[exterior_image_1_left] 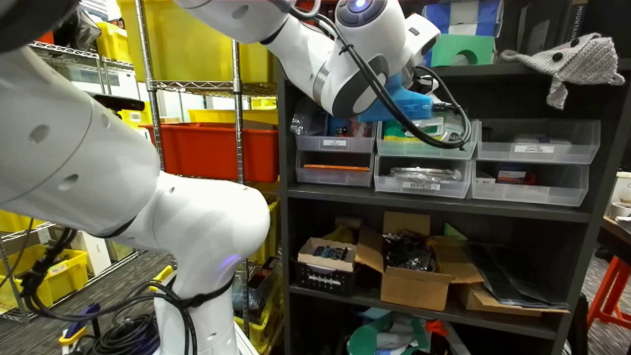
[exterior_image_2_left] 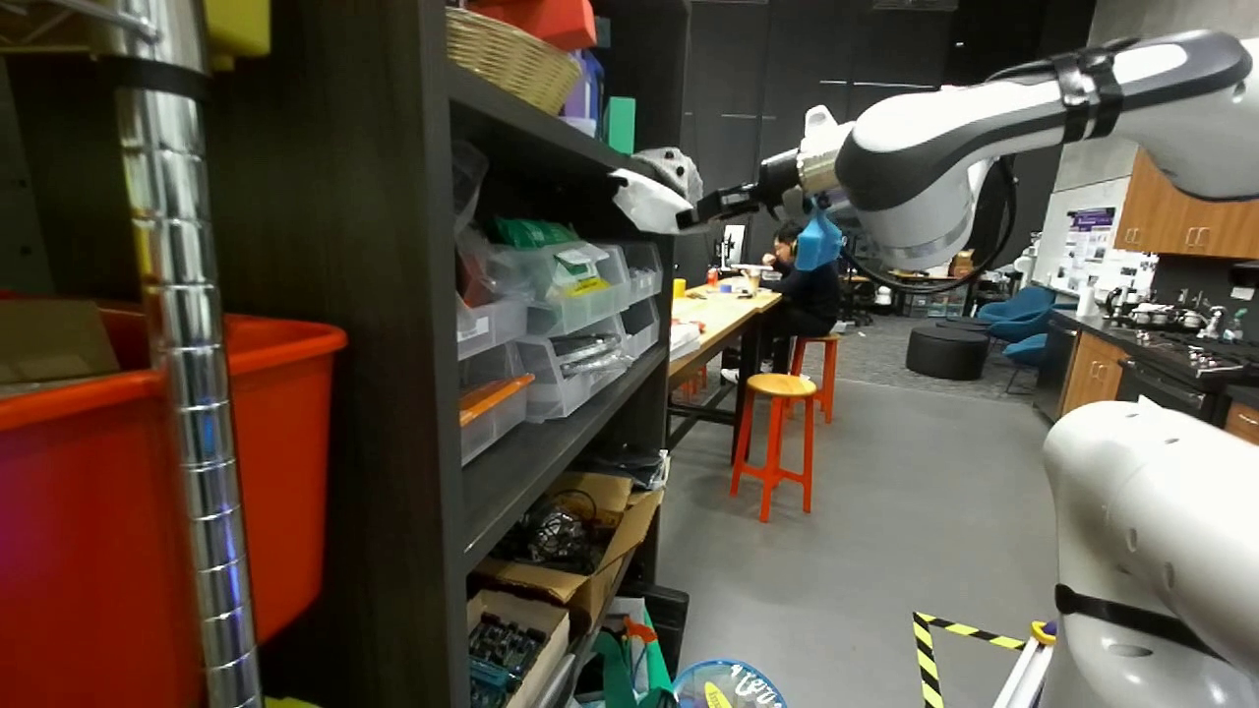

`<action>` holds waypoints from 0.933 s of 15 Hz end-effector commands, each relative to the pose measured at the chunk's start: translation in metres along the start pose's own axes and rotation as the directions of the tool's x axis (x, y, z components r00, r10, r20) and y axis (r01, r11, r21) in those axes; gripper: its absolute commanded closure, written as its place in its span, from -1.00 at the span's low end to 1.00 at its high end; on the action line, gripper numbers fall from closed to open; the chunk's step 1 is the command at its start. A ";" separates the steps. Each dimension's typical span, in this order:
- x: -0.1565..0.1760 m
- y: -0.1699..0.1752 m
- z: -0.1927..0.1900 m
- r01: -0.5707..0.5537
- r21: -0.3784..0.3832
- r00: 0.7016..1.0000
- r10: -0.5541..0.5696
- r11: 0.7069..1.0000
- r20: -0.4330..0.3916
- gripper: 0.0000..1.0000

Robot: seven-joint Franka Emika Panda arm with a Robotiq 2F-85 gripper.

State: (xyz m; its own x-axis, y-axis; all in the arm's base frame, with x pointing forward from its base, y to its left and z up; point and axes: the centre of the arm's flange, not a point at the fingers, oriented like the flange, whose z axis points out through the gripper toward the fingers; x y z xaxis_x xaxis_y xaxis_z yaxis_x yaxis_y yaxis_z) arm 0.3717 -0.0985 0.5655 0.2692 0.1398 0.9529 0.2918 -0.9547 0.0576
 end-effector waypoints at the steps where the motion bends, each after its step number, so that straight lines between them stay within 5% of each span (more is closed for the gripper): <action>1: 0.009 -0.025 -0.024 0.009 -0.046 0.997 -0.012 0.999 -0.079 0.99; 14: 0.051 -0.084 -0.056 0.114 -0.173 0.979 -0.141 0.978 -0.150 0.99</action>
State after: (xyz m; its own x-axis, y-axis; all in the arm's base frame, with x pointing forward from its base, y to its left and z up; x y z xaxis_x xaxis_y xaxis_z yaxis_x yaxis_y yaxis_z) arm 0.3172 -0.0419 0.6217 0.0906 0.2089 0.9737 0.1993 -0.9618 0.1878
